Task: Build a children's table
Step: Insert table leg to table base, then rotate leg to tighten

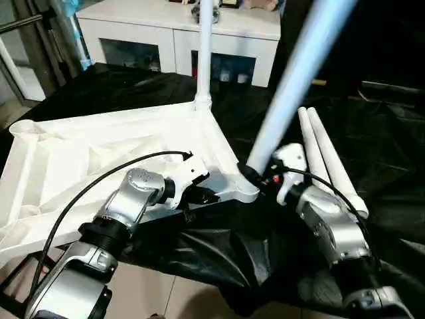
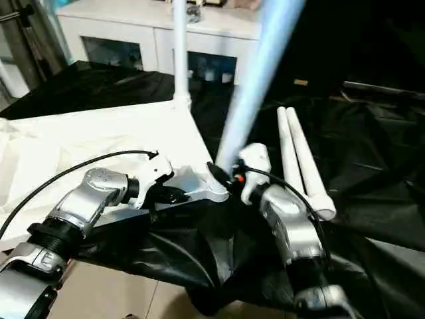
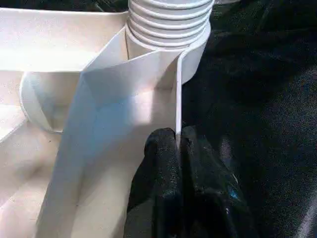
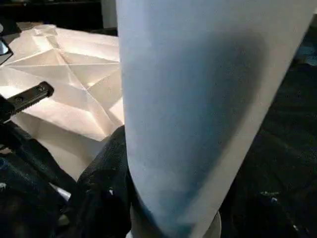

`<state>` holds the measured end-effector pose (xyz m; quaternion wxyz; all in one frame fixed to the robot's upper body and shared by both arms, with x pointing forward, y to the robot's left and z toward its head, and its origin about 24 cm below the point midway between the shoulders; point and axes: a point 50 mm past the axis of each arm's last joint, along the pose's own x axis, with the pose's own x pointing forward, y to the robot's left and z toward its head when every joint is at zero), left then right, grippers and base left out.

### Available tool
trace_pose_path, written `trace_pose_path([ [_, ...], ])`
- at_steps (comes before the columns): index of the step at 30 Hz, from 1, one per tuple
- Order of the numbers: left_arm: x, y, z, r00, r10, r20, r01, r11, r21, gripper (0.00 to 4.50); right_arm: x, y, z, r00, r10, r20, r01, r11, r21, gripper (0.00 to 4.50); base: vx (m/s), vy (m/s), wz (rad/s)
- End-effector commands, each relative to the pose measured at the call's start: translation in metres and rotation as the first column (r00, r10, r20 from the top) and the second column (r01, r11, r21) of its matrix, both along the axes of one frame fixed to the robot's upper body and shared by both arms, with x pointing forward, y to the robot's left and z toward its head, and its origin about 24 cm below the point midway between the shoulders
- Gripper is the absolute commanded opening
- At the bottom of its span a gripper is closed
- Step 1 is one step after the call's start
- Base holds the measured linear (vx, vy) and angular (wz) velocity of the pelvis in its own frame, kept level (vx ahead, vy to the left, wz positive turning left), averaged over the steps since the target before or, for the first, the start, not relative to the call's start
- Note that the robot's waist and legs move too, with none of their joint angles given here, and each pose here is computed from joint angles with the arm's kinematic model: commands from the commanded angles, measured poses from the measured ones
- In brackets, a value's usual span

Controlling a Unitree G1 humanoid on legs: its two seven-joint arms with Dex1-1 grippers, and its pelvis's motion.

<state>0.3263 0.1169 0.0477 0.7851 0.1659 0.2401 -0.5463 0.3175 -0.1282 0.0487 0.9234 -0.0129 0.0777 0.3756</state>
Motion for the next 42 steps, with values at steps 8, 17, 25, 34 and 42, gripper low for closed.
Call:
trace_pose_path([
  [8,0.004,0.002,0.018,0.989,-0.132,0.071,0.134,0.991,-0.020,0.00,-0.014,0.003,-0.043,0.955,0.180,-0.237,-0.197,0.979,-0.053,1.89,0.000,0.000,0.00],
  [17,-0.002,0.008,0.023,0.962,-0.263,0.072,0.266,0.964,-0.023,0.00,-0.026,-0.001,-0.043,0.895,0.367,-0.254,-0.391,0.919,-0.048,1.89,0.000,0.000,0.00],
  [25,0.001,0.013,0.028,0.968,-0.238,0.077,0.242,0.969,-0.047,0.00,-0.032,-0.001,-0.045,0.883,0.398,-0.249,-0.416,0.909,-0.025,1.89,0.000,0.000,0.00],
  [34,0.024,0.005,0.033,0.992,0.047,0.113,-0.043,0.999,-0.031,0.00,0.007,-0.007,-0.050,0.972,-0.094,-0.215,0.066,0.989,-0.134,1.89,0.000,0.000,0.00],
  [42,0.040,-0.036,0.038,0.927,0.351,0.134,-0.345,0.936,-0.071,0.00,0.023,0.017,-0.054,0.901,-0.345,-0.263,0.314,0.937,-0.156,1.89,0.000,0.000,0.00],
])
